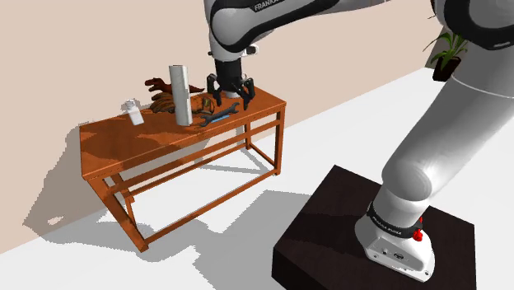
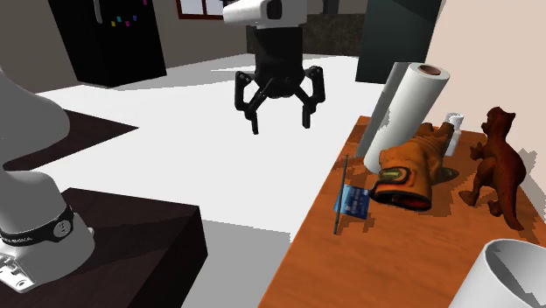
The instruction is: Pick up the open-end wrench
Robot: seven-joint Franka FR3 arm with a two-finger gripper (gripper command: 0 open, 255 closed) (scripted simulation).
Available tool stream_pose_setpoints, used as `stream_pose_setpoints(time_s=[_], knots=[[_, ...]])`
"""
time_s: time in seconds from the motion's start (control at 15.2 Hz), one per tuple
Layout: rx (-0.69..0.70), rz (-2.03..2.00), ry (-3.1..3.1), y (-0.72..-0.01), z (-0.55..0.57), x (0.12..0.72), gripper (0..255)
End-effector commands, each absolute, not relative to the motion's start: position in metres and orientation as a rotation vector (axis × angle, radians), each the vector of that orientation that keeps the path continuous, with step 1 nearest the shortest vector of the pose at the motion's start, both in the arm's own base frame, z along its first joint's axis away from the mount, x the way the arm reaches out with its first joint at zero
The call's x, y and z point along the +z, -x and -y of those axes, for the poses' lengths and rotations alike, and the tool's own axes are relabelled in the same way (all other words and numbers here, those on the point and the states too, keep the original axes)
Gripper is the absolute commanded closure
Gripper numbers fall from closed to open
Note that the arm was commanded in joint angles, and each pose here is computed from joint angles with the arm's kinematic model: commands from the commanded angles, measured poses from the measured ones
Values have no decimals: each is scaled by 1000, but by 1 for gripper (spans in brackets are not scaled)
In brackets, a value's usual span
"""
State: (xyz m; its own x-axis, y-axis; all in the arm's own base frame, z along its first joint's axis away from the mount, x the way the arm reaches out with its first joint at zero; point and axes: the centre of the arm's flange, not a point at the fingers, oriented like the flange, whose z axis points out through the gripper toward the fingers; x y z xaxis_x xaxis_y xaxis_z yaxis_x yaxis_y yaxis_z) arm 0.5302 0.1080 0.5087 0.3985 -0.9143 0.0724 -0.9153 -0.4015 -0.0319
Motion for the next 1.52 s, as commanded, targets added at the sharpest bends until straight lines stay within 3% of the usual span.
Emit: stream_pose_setpoints(time_s=[0.0, 0.53, 1.12, 1.19, 1.45], knots=[[123, 1856, -2498, -558, -106, 499, 0], [117, 2297, -2019, -655, -71, 468, 0], [117, 2297, -2019, -655, -71, 428, 0], [117, 2297, -2019, -655, -71, 429, 255], [117, 2297, -2019, -654, -71, 430, 255]])
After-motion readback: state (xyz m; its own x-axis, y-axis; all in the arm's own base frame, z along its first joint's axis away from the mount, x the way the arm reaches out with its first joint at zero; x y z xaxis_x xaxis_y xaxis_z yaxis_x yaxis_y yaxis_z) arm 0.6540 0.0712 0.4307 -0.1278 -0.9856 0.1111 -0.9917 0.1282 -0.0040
